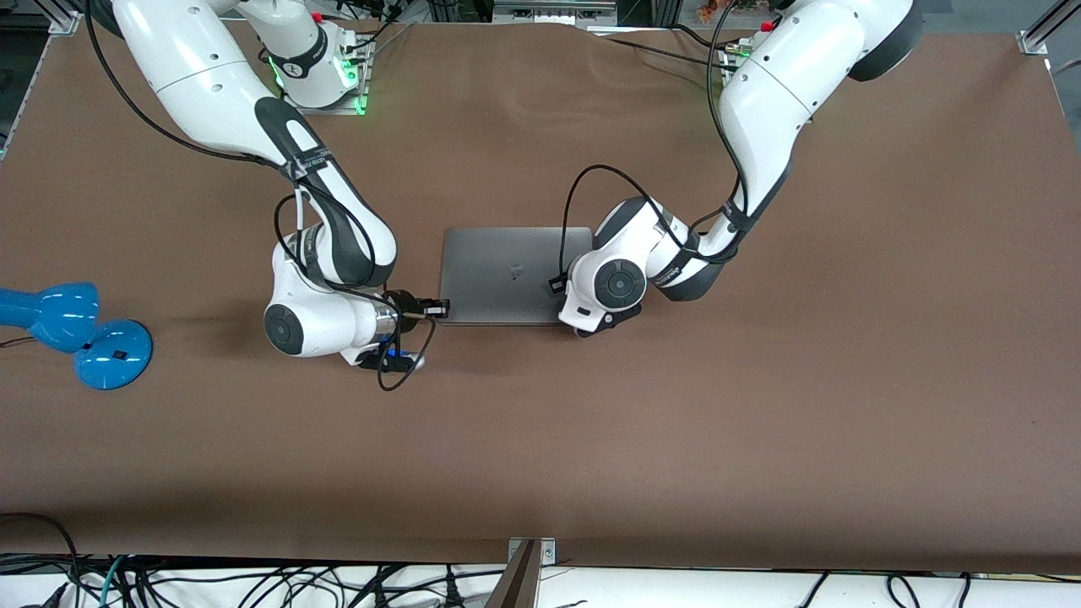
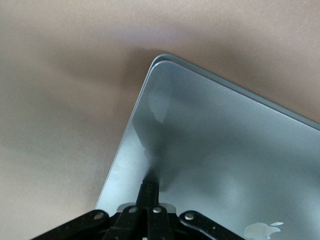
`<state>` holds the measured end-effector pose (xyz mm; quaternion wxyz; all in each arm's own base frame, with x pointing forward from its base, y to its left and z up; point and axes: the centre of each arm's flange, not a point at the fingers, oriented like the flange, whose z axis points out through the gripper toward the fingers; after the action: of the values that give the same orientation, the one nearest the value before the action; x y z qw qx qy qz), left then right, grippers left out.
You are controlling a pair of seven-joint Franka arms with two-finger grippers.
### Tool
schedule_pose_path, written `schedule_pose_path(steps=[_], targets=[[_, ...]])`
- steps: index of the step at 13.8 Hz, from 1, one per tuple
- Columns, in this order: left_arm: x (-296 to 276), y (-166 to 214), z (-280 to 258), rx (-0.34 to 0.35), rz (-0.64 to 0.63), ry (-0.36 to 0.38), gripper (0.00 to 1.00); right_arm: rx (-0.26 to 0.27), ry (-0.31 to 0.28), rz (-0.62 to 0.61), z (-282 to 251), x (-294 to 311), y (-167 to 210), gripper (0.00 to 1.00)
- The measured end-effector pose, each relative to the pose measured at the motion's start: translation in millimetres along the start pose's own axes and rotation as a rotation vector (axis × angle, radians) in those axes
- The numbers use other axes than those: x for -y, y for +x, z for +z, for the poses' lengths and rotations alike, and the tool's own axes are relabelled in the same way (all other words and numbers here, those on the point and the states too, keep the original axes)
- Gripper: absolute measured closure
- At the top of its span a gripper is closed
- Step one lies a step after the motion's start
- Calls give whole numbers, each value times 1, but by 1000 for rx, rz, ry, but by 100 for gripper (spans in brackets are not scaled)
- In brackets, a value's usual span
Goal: Close laptop with both arms from behind
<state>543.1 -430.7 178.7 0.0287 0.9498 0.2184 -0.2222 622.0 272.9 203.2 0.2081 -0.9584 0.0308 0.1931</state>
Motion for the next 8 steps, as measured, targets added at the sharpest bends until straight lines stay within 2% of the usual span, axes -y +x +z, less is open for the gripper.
schedule_pose_path(steps=[8], targets=[[-2,-1,2,-9,7,6,99,-47,-12,-13,33,0,11,99]])
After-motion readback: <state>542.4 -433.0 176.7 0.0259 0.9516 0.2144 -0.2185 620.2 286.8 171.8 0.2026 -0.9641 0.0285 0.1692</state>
